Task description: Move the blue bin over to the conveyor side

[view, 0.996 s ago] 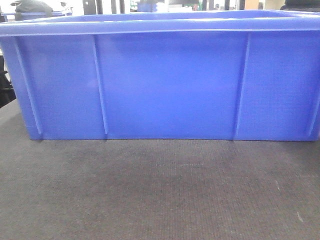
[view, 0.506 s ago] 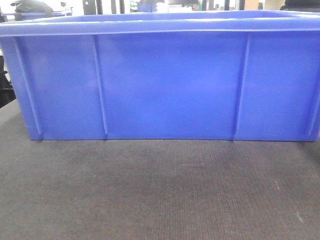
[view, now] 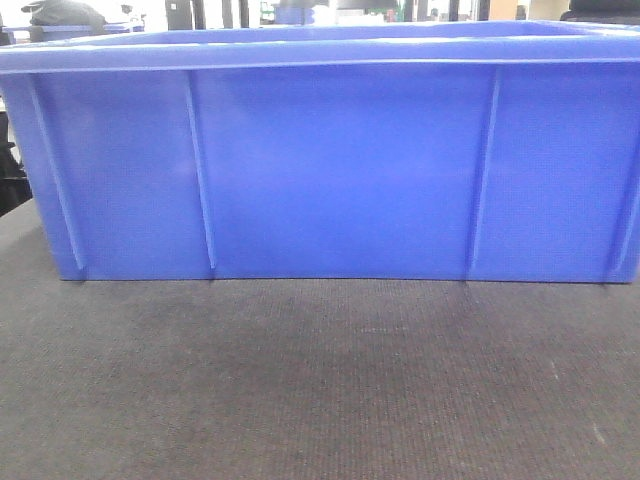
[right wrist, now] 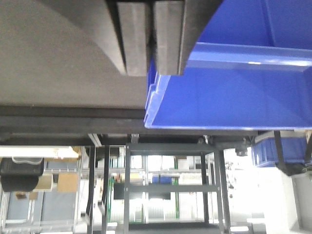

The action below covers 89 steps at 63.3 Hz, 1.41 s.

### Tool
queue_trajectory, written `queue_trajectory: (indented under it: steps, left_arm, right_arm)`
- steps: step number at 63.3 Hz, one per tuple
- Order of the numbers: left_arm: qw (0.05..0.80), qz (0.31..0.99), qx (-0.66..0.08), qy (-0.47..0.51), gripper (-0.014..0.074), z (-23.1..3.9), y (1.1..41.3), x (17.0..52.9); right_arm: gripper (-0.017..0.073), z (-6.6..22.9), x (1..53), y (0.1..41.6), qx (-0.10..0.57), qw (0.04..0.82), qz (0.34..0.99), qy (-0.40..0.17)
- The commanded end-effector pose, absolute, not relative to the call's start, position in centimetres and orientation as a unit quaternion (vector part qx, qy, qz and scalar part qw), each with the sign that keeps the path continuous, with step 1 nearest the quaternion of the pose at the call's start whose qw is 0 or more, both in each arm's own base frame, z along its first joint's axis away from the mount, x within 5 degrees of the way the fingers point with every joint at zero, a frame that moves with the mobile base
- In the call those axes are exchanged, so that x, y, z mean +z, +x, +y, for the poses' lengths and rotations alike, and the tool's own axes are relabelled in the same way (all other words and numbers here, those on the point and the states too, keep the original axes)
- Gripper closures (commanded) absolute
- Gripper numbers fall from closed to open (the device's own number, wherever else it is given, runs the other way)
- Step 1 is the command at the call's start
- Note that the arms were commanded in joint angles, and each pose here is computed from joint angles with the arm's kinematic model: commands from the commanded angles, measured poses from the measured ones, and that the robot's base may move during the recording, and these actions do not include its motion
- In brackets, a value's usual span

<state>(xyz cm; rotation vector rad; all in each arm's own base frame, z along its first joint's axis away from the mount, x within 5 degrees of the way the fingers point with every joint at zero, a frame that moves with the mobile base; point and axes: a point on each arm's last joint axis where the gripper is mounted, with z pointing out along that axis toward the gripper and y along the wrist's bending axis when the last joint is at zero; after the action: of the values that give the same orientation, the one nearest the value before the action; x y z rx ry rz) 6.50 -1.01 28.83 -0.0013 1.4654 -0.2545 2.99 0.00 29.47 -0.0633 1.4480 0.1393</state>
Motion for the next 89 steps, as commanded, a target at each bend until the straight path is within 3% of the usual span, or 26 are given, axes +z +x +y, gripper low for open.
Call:
queue_trajectory:
  steps: [1,30,38,49,58,89]
  left_arm:
    - [0.747,0.653,-0.124,-0.003,0.0603,-1.0,6.0,29.0]
    - [0.750,0.649,-0.125,-0.003,0.0603,-0.9,5.9,29.1]
    - [0.750,0.649,-0.125,-0.003,0.0603,-0.9,5.9,29.1]
    - [0.750,0.649,-0.125,-0.003,0.0603,-0.9,5.9,29.1]
    - [0.750,0.649,-0.125,-0.003,0.0603,-0.9,5.9,29.1]
    - [0.750,0.649,-0.125,-0.003,0.0603,-0.9,5.9,29.1]
  right_arm:
    - [0.0647,0.0,29.5,2.9,0.059,0.753,0.654,-0.033]
    - [0.0647,0.0,29.5,2.9,0.061,0.750,0.657,-0.031]
    - [0.0647,0.5,27.9,3.5,0.118,0.733,0.670,0.000]
    - [0.0647,0.5,25.1,4.8,0.051,0.780,0.624,-0.020]
    - [0.0647,0.4,23.2,5.3,0.020,0.757,0.652,-0.037]
    - [0.0647,0.5,21.3,5.6,0.023,0.737,0.674,-0.040]
